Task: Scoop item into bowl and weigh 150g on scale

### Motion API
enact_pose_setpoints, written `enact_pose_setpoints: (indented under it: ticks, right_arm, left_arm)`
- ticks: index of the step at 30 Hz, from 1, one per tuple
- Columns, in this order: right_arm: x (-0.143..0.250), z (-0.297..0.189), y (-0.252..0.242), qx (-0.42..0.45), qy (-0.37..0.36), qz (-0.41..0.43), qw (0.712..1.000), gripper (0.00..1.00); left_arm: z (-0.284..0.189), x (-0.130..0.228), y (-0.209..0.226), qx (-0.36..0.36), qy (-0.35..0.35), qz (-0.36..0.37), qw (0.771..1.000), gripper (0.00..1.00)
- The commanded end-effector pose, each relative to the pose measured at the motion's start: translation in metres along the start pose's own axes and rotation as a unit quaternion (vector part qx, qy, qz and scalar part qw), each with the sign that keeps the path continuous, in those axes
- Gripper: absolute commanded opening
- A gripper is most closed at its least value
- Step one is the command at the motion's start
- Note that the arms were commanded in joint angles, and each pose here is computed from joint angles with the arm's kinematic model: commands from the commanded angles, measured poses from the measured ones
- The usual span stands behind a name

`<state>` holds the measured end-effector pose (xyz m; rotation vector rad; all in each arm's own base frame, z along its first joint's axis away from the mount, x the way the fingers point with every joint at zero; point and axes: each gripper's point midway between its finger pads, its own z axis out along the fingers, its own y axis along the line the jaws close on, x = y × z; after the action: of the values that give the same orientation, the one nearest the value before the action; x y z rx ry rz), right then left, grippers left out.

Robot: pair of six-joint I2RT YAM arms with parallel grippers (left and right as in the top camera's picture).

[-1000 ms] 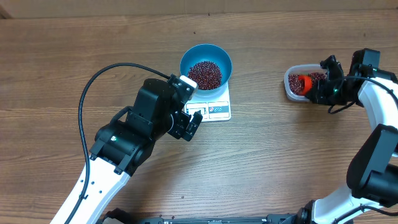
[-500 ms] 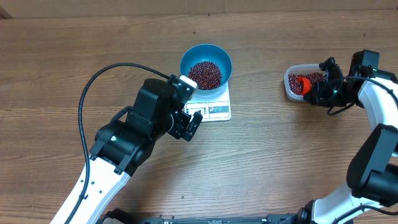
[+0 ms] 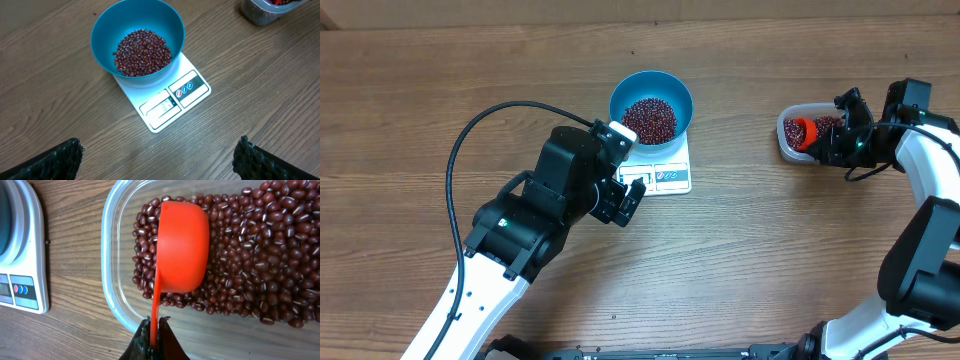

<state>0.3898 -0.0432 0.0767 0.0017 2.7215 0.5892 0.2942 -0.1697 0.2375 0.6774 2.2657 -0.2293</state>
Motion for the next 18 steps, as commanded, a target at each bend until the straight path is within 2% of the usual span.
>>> enact_pose_setpoints:
  ticks: [1, 10, 18]
  right_arm:
    - [0.004, 0.008, -0.001, -0.007, 0.005, 0.012, 1.000, 0.04]
    - [0.008, 0.010, -0.001, -0.011, 0.012, 0.019, 1.000, 0.04]
    - [0.008, 0.012, 0.013, -0.061, 0.009, 0.028, 0.998, 0.04]
  left_arm:
    - [-0.006, -0.008, 0.004, -0.008, -0.012, -0.008, 1.000, 0.99]
    - [-0.006, -0.008, 0.004, -0.008, -0.012, -0.008, 1.000, 0.99]
    - [-0.006, -0.008, 0.004, -0.008, -0.012, -0.008, 1.000, 1.00]
